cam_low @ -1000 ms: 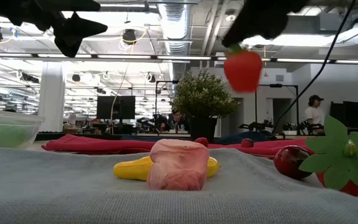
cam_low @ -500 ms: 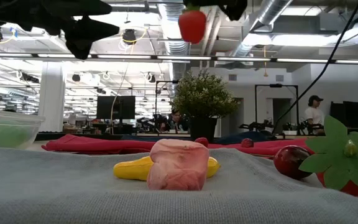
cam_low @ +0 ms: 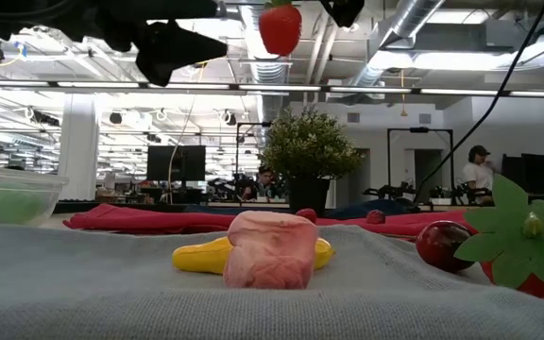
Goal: Pick and placing Produce into tupperware
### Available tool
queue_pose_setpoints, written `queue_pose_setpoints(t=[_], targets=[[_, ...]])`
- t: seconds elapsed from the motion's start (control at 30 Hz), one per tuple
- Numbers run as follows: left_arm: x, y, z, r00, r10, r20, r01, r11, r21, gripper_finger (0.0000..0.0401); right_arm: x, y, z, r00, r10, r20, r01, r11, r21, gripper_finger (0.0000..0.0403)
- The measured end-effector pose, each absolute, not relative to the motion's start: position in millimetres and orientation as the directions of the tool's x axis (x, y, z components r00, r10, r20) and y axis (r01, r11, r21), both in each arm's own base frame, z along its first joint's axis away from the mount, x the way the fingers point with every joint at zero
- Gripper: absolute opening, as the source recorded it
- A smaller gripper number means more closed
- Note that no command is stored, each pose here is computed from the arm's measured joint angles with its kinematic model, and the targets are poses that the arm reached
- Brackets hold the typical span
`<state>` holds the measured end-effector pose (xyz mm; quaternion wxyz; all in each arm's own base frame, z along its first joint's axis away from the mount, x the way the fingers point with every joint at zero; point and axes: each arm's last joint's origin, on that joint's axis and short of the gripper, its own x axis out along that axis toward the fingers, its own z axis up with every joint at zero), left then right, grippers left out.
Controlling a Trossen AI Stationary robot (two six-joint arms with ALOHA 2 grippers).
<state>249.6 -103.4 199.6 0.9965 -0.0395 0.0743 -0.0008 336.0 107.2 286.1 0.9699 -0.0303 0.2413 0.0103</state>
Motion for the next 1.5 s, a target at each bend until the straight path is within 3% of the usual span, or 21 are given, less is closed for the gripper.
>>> queue_pose_setpoints(t=[0.7,1.5], targets=[[270,-113,204,0.988,-0.024,-0.155,0.014,0.998,-0.066,0.0269,362,110,261,0.893,0.093,-0.439,-0.11,0.994,-0.013,0.001],[271,-110,202,0.985,0.012,-0.17,-0.028,0.996,-0.09,0.0263,367,109,269,0.916,0.174,-0.362,-0.181,0.983,0.015,0.001]])
